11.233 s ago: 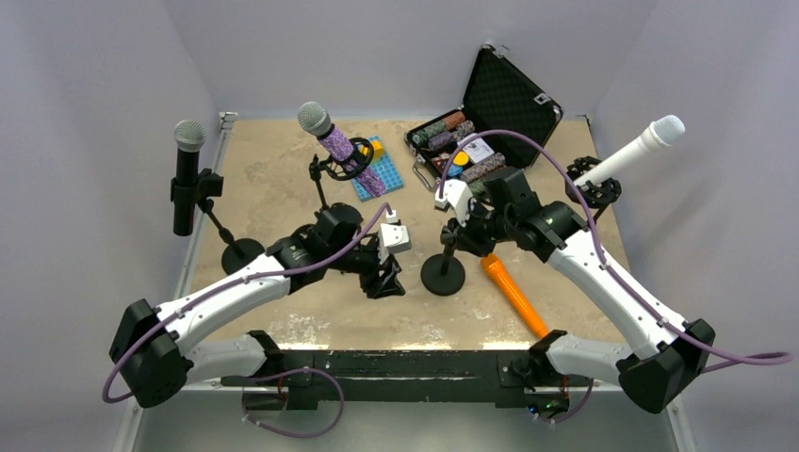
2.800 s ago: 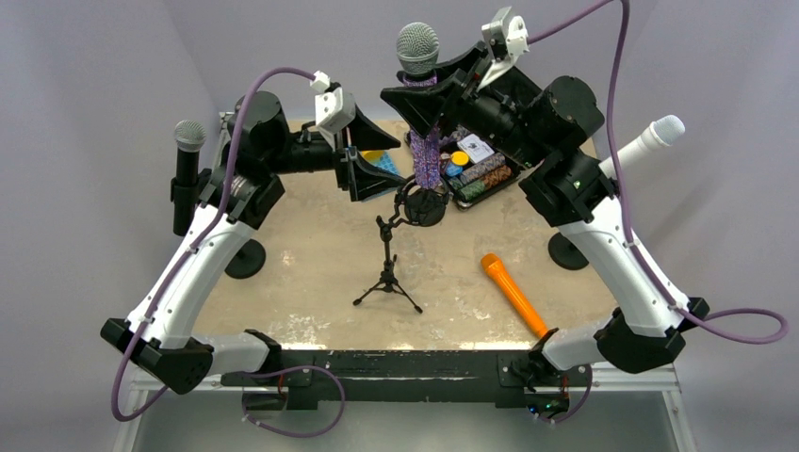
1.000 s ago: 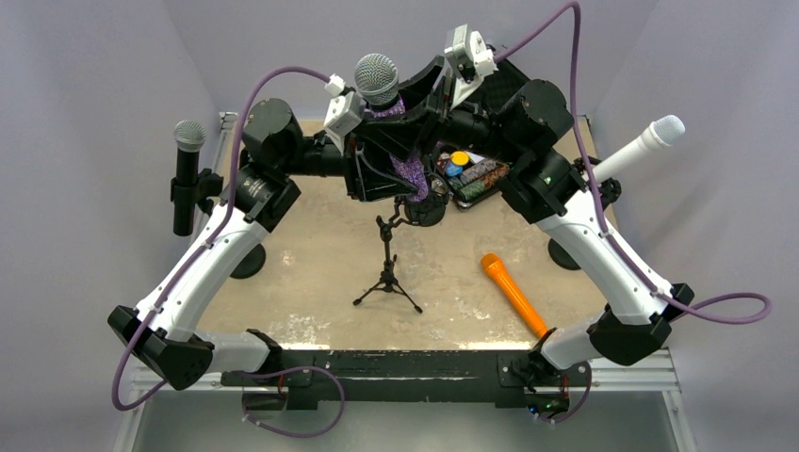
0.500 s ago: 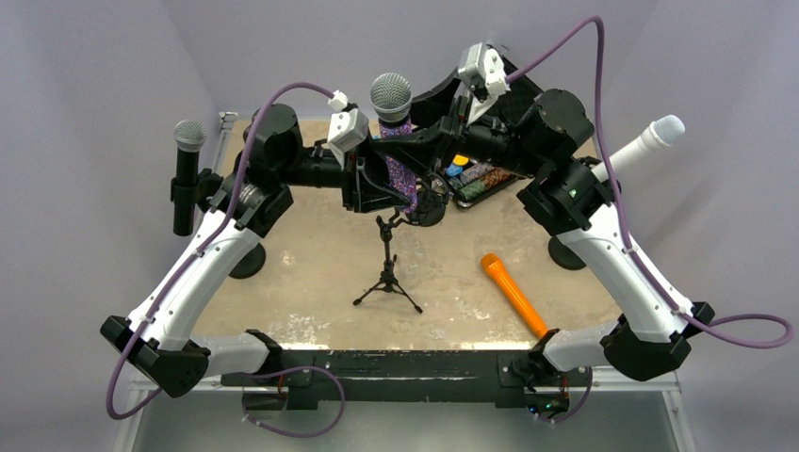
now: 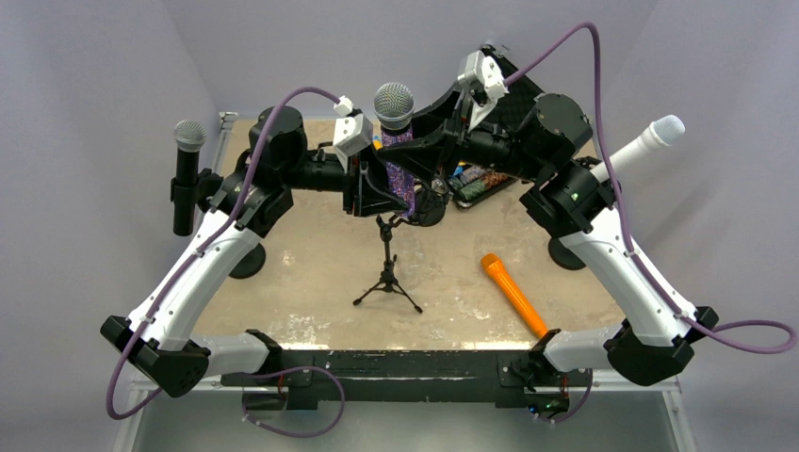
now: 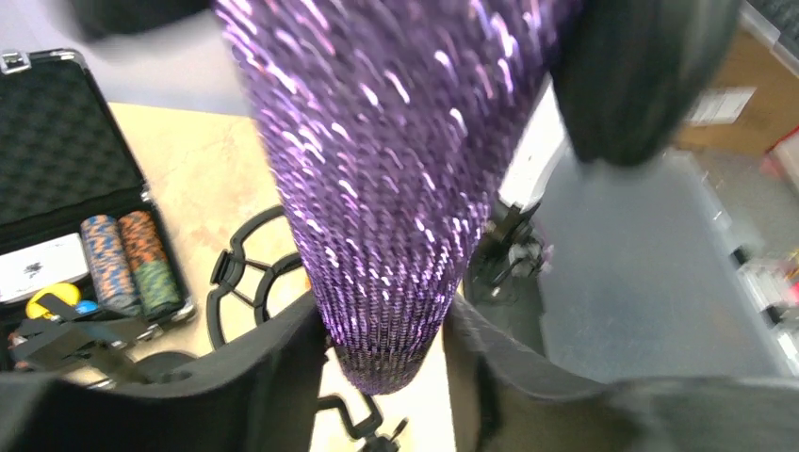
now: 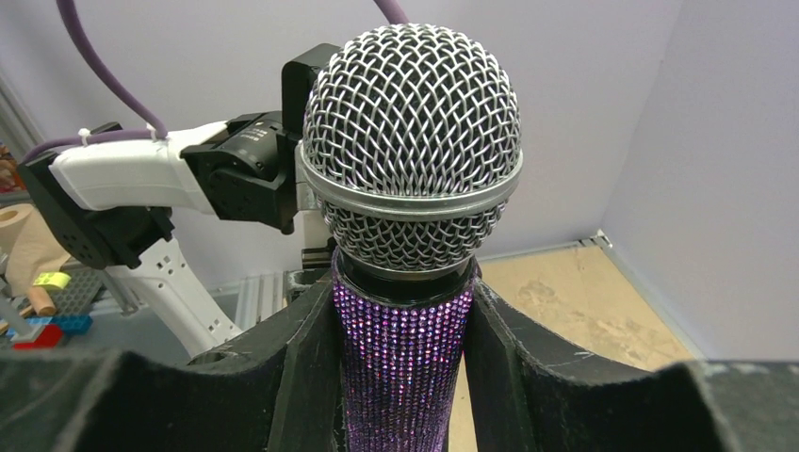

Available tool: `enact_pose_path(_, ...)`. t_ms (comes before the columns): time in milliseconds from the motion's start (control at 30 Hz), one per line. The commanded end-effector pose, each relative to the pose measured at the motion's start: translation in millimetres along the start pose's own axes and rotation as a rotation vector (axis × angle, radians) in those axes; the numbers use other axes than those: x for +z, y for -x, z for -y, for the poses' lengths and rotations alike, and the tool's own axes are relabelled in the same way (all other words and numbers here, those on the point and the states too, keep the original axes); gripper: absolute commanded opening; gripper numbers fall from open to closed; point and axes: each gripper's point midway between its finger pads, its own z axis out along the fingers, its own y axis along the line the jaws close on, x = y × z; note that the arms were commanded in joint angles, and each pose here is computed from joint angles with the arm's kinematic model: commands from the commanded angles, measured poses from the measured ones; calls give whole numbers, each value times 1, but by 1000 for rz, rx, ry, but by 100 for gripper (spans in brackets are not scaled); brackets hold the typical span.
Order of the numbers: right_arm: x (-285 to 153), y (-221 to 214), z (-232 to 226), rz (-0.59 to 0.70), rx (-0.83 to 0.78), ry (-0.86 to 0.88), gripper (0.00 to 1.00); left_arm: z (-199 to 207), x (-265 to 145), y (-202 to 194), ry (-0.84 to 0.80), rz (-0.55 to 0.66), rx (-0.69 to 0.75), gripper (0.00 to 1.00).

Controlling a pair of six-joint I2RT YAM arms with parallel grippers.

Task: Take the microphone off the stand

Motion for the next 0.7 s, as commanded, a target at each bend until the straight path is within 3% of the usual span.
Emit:
enact_pose_path(0,-6,-2,-27,-6,-11,154,0,11,-7,55,2,132,116,68)
enact_pose_path(133,0,25,-32,69,-18,188,0,12,-2,56,-48,149,101,73)
enact_pose_path(500,-1,68,-29,192,-107,166,0,11,2,47,-81,122,98,73)
enact_pose_path(600,-2,81,-26,210,-137,150,0,11,2,46,-86,129,85,70)
enact_pose_path(667,-1,81,-23,209,-136,143,0,11,3,47,-87,134,88,63)
